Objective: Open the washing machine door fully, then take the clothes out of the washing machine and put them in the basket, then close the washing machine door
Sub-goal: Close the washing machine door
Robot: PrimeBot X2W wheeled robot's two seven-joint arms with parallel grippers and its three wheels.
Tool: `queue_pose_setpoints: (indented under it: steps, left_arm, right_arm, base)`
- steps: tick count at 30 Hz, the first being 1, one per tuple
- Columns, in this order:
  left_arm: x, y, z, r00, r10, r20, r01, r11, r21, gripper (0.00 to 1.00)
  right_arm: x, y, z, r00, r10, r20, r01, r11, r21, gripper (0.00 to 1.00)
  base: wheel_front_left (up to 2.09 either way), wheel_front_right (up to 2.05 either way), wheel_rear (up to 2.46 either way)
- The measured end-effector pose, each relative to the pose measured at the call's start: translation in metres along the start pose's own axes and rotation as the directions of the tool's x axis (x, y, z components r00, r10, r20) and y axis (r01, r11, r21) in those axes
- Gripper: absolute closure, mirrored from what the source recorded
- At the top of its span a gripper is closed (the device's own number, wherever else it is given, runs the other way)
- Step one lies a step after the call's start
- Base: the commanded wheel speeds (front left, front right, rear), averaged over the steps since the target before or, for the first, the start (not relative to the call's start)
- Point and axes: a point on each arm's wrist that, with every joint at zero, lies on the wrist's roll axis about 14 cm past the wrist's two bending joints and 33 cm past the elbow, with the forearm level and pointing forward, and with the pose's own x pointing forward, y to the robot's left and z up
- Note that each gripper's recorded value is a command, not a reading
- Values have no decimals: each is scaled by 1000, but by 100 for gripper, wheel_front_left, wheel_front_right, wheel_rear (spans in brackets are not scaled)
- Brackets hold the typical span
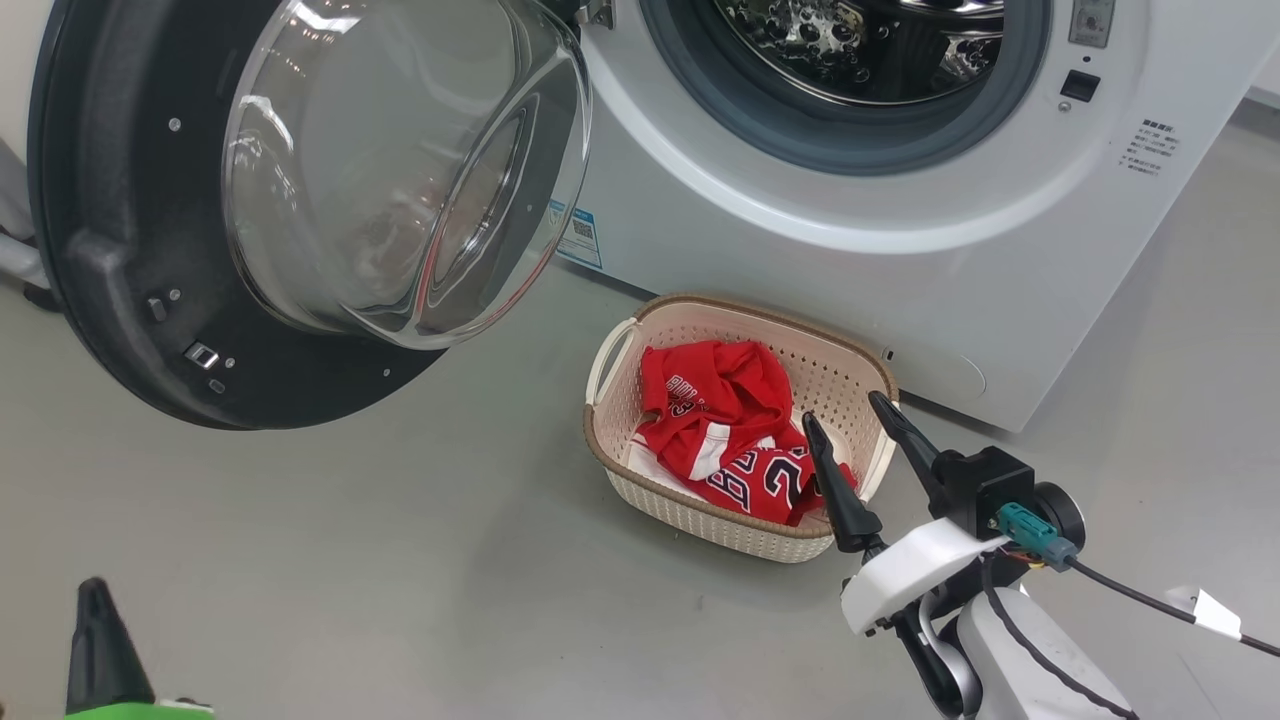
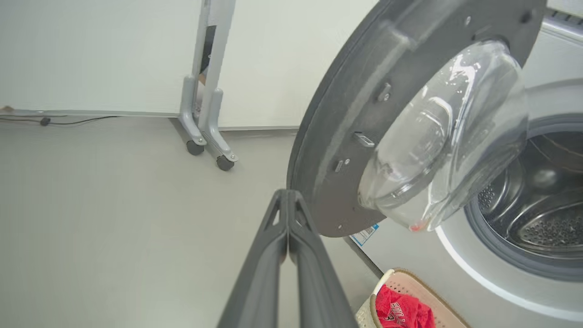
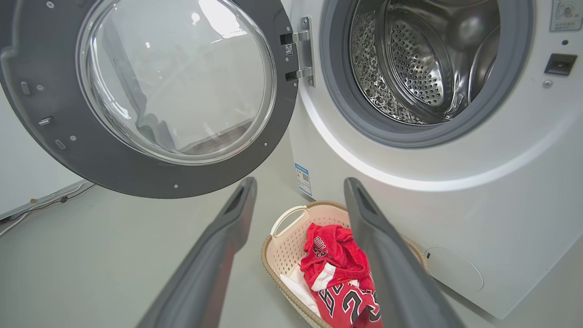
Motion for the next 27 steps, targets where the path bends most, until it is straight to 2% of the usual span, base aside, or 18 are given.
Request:
queue_pose_setpoints:
  steps: [2, 4, 7, 12, 15, 17, 20, 26, 27]
  left_arm:
    - [-1, 8, -4, 999, 44, -6, -44, 990, -138, 100]
    - [-4, 17, -10, 996, 88, -20, -90, 958, -273, 100]
    - [-7, 31, -15, 987, 156, -33, -154, 885, -440, 100]
    - [-8, 35, -23, 978, 199, -59, -193, 772, -605, 100]
    - [-4, 33, -25, 974, 216, -73, -203, 677, -707, 100]
    - [3, 28, -22, 977, 203, -72, -187, 633, -751, 100]
    - [12, 25, -12, 979, 199, -50, -159, 583, -797, 100]
    - [28, 25, 15, 981, 193, 19, -91, 548, -832, 100]
    - [31, 26, 19, 980, 196, 28, -81, 526, -847, 100]
  right_arm:
    - [1, -1, 0, 1000, -1, 1, 1, 1000, 3, 0]
    - [1, -1, 1, 1000, -1, 2, 1, 1000, 2, 0]
    - [3, -1, 3, 1000, -2, 8, 2, 1000, 3, 0]
    - [2, -3, 3, 1000, -6, 7, 6, 1000, 9, 0]
    - [2, -3, 3, 1000, -9, 7, 9, 1000, 10, 0]
    - [2, -4, 3, 1000, -10, 6, 10, 1000, 12, 0]
    - [2, -5, 2, 1000, -13, 5, 13, 1000, 13, 0]
    - [2, -7, 2, 1000, -20, 5, 20, 1000, 14, 0]
    - [2, -7, 2, 1000, -21, 5, 21, 1000, 15, 0]
  base:
    - [0, 0, 0]
    - [0, 0, 0]
    - [0, 0, 0]
    - [0, 0, 0]
    - [0, 0, 0]
    - [0, 0, 0]
    - [0, 0, 0]
    - [0, 0, 0]
    - [0, 0, 0]
